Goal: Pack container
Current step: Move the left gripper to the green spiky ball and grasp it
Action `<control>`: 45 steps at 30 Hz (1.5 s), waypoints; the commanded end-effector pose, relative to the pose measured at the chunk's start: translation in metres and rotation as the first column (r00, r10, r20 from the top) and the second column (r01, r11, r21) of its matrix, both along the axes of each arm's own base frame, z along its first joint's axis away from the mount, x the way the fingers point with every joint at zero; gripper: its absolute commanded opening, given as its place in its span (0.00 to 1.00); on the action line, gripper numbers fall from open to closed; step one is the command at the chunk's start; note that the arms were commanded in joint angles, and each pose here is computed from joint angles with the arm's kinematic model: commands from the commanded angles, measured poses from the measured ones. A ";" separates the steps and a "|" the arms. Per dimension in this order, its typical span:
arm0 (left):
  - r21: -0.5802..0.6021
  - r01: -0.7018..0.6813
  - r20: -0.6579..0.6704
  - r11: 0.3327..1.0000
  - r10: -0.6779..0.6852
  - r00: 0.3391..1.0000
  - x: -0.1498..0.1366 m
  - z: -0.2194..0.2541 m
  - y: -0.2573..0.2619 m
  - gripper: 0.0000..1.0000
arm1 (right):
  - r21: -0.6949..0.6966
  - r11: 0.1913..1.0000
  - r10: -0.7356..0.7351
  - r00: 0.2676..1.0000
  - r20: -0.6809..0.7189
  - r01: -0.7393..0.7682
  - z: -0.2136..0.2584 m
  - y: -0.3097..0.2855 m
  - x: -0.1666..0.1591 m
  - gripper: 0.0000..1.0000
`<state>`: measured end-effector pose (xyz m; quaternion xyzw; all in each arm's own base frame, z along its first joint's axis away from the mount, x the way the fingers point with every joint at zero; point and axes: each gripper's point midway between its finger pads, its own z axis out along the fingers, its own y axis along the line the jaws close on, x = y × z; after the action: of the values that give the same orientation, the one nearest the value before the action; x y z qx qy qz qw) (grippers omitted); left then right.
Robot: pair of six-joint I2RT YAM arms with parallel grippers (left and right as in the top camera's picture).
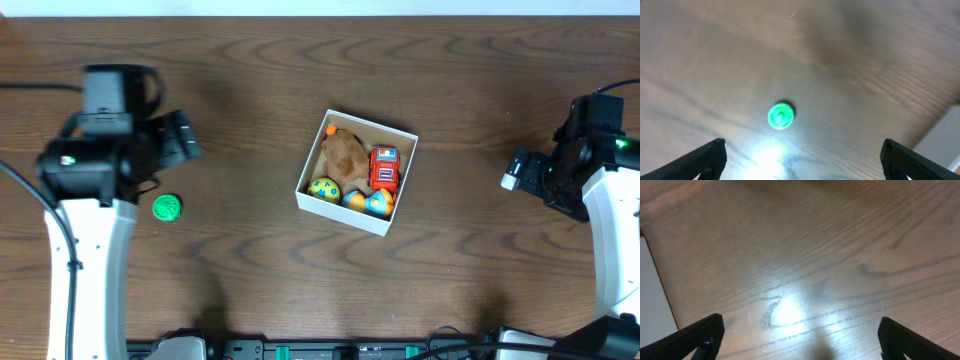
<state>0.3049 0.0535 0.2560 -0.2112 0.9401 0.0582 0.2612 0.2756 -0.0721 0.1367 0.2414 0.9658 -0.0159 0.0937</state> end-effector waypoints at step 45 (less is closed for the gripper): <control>-0.187 -0.239 -0.493 0.953 0.120 0.862 -0.014 -0.267 0.044 0.68 | 0.007 1.000 0.022 0.999 -0.045 -0.022 -0.002 0.001 -0.011 0.99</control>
<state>0.2956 0.0956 -0.0038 -0.3075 0.9515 0.0140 0.0007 0.2661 -0.0698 0.1348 0.2343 0.9693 -0.0166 0.0734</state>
